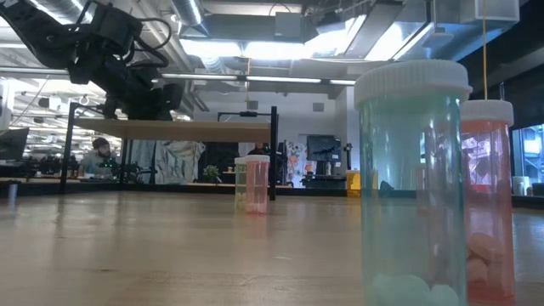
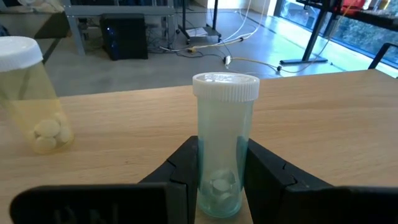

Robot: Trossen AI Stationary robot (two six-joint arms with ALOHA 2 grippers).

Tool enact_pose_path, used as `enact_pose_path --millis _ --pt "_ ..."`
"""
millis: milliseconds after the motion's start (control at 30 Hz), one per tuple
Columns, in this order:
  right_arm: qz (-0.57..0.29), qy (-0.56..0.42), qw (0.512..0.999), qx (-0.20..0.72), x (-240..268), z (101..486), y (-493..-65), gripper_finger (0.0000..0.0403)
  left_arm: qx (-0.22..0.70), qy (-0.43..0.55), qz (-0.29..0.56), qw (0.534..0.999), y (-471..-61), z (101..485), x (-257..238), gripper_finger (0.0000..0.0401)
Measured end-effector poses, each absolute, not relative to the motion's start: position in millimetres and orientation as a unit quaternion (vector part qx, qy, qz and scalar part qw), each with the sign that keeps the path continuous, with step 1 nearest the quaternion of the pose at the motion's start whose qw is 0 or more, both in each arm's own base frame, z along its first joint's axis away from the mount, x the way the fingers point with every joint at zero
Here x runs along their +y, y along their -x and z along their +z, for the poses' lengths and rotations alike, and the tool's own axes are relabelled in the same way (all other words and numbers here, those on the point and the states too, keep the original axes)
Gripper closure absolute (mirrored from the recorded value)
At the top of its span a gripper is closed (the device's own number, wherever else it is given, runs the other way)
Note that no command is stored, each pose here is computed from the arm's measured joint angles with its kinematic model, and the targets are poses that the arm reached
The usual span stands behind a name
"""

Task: Pick and place medicine bottles onto shelf by color
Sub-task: Put the top right small blue pill on the shelf

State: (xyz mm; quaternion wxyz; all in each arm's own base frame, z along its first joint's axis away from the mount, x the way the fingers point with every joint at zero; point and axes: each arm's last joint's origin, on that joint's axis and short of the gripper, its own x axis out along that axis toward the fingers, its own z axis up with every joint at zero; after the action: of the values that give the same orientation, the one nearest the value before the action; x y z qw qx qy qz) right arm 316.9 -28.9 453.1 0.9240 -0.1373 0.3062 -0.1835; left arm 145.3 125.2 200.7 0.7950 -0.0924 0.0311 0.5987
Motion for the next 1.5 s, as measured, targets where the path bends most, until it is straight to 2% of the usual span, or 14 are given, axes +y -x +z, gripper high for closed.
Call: enact_pose_path --millis 333,733,1500 --pt "-0.184 0.137 0.924 0.306 -28.9 453.1 -316.8 0.0202 0.032 0.092 0.599 0.795 -145.3 200.6 125.2 0.031" --pt "-0.183 0.137 0.924 0.306 -28.9 453.2 -316.7 0.0202 0.042 0.081 0.598 0.796 -145.3 200.3 125.1 0.0269" --pt "-0.183 0.138 0.924 0.306 -28.8 453.2 -316.7 0.0202 0.013 0.035 0.588 0.808 -136.4 220.3 118.2 0.027"
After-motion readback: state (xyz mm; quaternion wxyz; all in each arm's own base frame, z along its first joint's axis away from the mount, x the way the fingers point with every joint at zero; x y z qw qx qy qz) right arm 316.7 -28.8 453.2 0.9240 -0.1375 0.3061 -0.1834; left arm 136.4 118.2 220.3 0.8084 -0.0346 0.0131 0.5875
